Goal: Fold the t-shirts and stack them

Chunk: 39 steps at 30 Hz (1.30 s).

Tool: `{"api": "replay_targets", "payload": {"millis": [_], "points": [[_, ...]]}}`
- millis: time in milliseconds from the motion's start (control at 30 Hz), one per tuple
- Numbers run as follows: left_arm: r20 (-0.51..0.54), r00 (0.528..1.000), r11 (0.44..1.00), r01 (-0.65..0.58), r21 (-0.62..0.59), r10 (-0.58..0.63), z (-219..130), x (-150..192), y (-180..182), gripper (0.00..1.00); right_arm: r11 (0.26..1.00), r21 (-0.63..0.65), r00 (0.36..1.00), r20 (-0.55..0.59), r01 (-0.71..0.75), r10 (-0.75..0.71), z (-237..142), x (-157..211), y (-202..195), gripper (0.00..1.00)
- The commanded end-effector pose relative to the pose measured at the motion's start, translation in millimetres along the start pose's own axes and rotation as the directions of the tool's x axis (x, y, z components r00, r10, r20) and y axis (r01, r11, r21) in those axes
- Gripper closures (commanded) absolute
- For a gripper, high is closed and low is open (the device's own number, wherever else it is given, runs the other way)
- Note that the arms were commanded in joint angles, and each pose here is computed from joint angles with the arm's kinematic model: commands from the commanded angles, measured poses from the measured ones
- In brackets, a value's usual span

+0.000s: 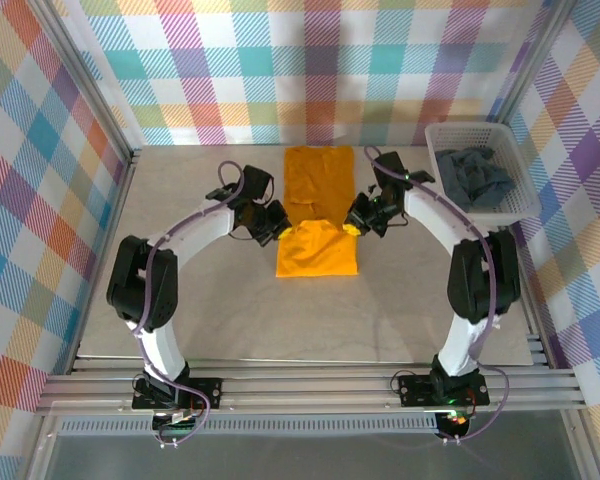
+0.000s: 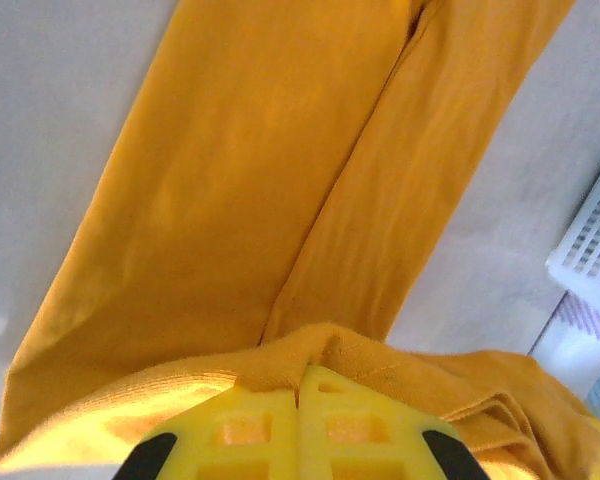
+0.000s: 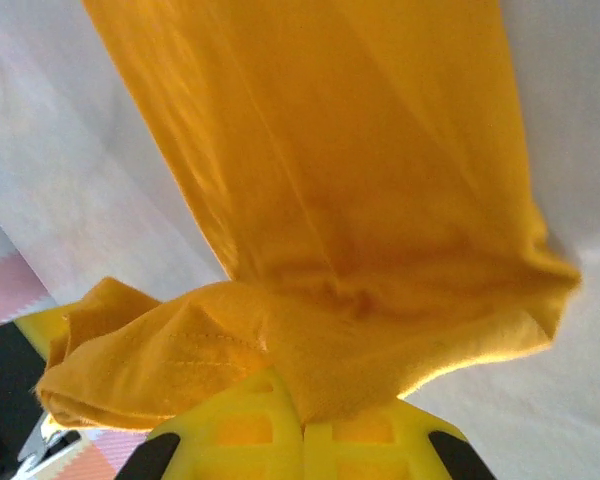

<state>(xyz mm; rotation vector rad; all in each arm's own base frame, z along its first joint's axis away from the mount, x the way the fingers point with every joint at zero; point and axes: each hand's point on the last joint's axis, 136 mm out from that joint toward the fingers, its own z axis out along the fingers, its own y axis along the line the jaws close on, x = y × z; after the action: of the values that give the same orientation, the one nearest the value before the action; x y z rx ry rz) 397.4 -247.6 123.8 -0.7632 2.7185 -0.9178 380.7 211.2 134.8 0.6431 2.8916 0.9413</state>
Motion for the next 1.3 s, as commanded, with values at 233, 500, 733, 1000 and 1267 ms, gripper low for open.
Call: {"api": "replay_targets", "payload": {"millis": [233,500,733,1000,1267], "points": [[0.072,0.997,1.0,-0.008,0.008,0.007,35,-64,-17,1.0,0.999,-0.031,1.0,0.005,-0.016,0.016,28,-66,11,1.0],[0.061,0.998,1.0,0.011,-0.011,-0.011,58,-76,-9,1.0,0.998,-0.02,0.998,-0.025,-0.056,0.055,48,-78,0,1.0],[0.038,0.999,0.999,0.006,-0.036,-0.004,64,-75,-5,0.63,0.998,-0.032,0.996,-0.065,-0.061,0.059,55,-76,-2,0.68],[0.136,0.99,0.995,0.039,-0.096,-0.025,3,-38,31,0.37,0.999,0.036,0.998,0.062,-0.004,0.002,9,-58,-23,0.51],[0.025,0.971,0.971,0.237,-0.009,-0.237,28,31,67,0.38,0.995,0.006,0.993,-0.06,-0.103,0.104,38,11,-64,0.52]]}}
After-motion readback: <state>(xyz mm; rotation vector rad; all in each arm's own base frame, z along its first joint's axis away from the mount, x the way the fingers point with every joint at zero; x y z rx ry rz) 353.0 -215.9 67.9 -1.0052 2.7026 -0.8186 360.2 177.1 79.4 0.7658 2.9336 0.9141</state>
